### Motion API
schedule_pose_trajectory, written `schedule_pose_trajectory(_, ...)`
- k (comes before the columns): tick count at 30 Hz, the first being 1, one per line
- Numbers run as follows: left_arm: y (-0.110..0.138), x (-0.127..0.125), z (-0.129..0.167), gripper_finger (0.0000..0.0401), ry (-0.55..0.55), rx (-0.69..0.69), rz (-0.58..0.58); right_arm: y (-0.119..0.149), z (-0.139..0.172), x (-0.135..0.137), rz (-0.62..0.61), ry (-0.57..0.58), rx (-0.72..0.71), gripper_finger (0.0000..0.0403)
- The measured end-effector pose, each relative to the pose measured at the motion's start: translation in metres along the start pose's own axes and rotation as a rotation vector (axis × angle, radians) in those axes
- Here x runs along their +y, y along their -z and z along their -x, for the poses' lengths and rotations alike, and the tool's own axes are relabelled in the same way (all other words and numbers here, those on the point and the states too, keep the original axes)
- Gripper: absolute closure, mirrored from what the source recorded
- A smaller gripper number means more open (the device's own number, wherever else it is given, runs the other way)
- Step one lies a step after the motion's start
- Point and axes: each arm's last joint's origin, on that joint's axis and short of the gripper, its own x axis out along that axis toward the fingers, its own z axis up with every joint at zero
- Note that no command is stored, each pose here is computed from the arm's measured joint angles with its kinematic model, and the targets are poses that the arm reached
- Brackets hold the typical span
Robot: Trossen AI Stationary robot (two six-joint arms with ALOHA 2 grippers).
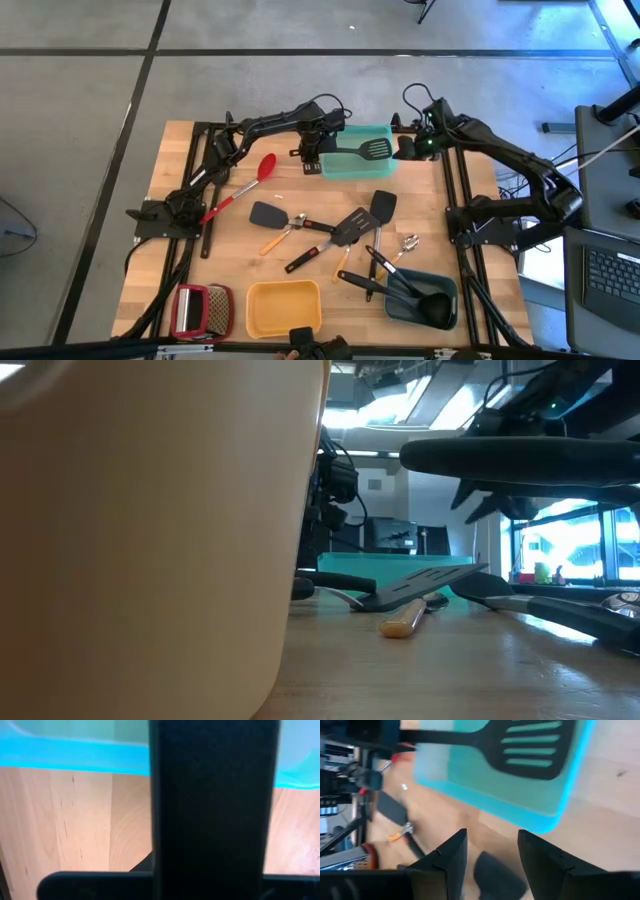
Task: Pick & Place Kitchen Items
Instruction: Put the black spatula into the green bin
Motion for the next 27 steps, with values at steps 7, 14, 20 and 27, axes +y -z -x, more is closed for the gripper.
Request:
schedule_pose_trajectory(7,-0.001,-0.003,0.0,0.0377,-0.008,0.003,-0.016,-0.006,0.005,-0.017,0.028,0.218,-0.08,0.0226)
schedule_pose_trajectory(14,-0.002,-0.005,0.0,0.0379,-0.008,0.003,-0.021,-0.015,-0.017,-0.026,0.0,0.228,-0.028,0.0226)
schedule_pose_trajectory(20,-0.001,-0.005,0.0,0.0374,-0.005,0.01,-0.02,-0.023,-0.041,-0.038,-0.065,0.249,0.023,0.0226)
schedule_pose_trajectory(27,-0.001,-0.005,0.0,0.0379,-0.005,0.011,-0.021,-0.028,-0.051,-0.042,-0.071,0.231,0.036,0.0226)
